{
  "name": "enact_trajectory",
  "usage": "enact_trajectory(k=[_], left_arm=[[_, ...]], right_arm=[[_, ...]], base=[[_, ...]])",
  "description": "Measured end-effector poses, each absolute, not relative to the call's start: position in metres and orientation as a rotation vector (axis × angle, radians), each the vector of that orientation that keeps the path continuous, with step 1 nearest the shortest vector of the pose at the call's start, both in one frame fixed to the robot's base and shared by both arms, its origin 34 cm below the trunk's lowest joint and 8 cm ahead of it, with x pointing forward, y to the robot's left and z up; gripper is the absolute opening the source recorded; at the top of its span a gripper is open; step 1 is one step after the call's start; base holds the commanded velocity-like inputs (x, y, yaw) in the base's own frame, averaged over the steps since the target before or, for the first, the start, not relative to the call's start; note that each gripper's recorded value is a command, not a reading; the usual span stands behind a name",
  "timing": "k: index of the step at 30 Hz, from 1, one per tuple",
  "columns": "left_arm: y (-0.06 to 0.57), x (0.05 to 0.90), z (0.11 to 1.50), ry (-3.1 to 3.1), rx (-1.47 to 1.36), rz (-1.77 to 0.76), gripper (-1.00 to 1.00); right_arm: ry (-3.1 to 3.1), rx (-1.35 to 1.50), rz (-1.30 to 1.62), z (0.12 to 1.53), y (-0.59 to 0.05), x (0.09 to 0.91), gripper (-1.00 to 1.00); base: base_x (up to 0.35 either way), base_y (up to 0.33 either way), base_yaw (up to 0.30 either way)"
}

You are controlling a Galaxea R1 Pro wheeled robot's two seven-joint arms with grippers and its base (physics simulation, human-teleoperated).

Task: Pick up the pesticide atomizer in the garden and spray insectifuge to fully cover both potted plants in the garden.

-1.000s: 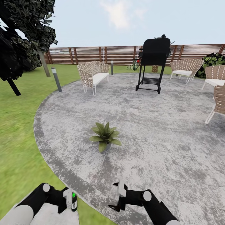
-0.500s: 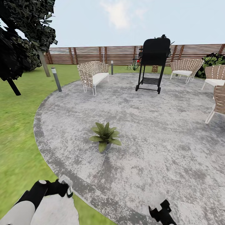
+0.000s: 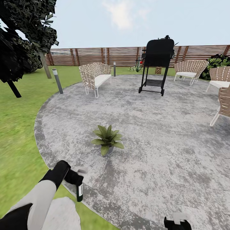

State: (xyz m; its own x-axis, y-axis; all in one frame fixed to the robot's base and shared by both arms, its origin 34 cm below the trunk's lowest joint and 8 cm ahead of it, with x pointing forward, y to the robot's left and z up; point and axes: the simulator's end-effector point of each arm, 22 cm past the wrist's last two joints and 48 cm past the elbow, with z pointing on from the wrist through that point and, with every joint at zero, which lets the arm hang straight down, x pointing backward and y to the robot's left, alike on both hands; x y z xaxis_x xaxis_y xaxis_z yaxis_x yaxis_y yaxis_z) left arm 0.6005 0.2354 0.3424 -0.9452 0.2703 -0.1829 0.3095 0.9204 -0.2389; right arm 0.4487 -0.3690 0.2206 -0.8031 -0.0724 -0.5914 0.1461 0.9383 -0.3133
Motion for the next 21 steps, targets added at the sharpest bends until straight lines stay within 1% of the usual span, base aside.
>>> enact_trajectory(k=[3,5,12,15,21], left_arm=[[0.219,0.595,0.344,2.953,0.527,-0.42,-1.0],[0.215,0.587,0.347,3.02,0.501,-0.417,-1.0],[0.219,0.597,0.364,3.07,0.437,-0.386,-1.0],[0.215,0.598,0.365,3.068,0.439,-0.393,-1.0],[0.216,0.597,0.364,3.069,0.44,-0.39,-1.0]], right_arm=[[2.459,0.059,-0.469,0.221,-0.372,0.449,1.0],[2.461,0.061,-0.465,0.221,-0.369,0.448,1.0],[2.459,0.063,-0.472,0.221,-0.373,0.448,1.0],[2.458,0.065,-0.473,0.222,-0.373,0.449,1.0],[2.456,0.066,-0.474,0.222,-0.374,0.449,1.0]], base=[[0.0,0.0,0.0],[0.0,0.0,-0.089],[0.007,0.0,-0.242],[0.21,-0.081,-0.151],[0.266,-0.202,-0.016]])
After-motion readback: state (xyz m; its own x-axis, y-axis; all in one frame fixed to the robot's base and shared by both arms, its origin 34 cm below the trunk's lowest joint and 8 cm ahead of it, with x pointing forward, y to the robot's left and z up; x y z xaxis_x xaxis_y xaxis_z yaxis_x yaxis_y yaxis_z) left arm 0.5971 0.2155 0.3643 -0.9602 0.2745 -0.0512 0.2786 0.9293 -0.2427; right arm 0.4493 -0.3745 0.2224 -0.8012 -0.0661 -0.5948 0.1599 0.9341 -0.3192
